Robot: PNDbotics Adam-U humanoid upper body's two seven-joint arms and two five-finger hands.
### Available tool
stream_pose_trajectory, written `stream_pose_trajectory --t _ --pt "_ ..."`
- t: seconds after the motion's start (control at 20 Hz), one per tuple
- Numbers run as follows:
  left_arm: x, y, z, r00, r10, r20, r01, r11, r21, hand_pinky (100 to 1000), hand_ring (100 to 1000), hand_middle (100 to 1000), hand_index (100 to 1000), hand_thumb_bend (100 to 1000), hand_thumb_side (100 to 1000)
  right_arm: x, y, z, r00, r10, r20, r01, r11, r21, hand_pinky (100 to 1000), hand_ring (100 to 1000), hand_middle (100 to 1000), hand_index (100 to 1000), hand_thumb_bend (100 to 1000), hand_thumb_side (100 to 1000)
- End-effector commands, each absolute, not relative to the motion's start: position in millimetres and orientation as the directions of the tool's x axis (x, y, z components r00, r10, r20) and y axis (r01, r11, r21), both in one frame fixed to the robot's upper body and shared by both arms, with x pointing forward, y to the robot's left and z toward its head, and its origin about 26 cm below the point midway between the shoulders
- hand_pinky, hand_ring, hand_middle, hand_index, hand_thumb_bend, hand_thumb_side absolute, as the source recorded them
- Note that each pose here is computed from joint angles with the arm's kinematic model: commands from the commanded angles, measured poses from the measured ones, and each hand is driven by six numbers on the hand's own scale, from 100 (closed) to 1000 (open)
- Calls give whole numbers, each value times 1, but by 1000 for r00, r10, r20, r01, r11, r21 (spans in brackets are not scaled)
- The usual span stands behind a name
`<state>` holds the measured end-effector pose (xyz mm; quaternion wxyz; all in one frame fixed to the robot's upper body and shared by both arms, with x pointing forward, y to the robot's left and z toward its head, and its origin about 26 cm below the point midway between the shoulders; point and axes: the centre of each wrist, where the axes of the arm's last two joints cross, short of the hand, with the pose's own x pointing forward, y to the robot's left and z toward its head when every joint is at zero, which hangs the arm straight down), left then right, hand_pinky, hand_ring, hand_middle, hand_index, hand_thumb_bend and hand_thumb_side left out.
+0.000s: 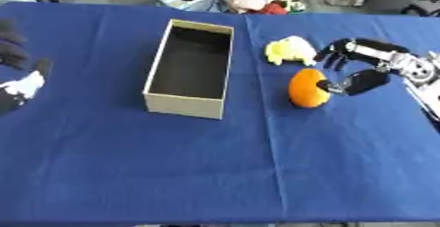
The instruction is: Pick up objects on the table and place them in the box.
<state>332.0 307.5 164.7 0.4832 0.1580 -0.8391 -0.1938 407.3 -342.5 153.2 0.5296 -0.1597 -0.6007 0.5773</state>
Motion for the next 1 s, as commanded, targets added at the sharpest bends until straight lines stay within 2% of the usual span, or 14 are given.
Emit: stream_pose_trajectory --t 0.05,0.35,0.45,0.6,0.85,1.0 --pt "331 312 176 -502 -475 723 -94 861 501 544 569 600 799 431 112 411 -345 162 -393 814 427 -417 256 -872 698 748 769 818 305 314" --pt "331 312 176 -502 -474 723 -92 861 500 544 569 600 799 431 112 416 -339 154 -394 815 425 -471 218 -855 700 744 749 803 292 305" --pt "331 312 176 -502 -473 723 -91 861 500 544 569 600 799 430 112 417 -336 153 -399 815 421 -474 210 -855 694 729 716 782 283 287" --pt "331 312 176 -502 -474 724 -92 861 500 545 569 600 799 430 112 419 -334 153 -406 815 413 -447 216 -868 671 682 612 718 256 233" --pt "331 312 175 -502 -472 724 -90 862 500 545 569 600 799 429 113 421 -329 157 -427 834 349 -300 233 -925 608 563 379 496 154 105" --pt "331 312 176 -502 -473 724 -92 862 499 545 569 600 799 430 113 422 -325 163 -438 847 302 -176 248 -953 566 506 266 385 113 100"
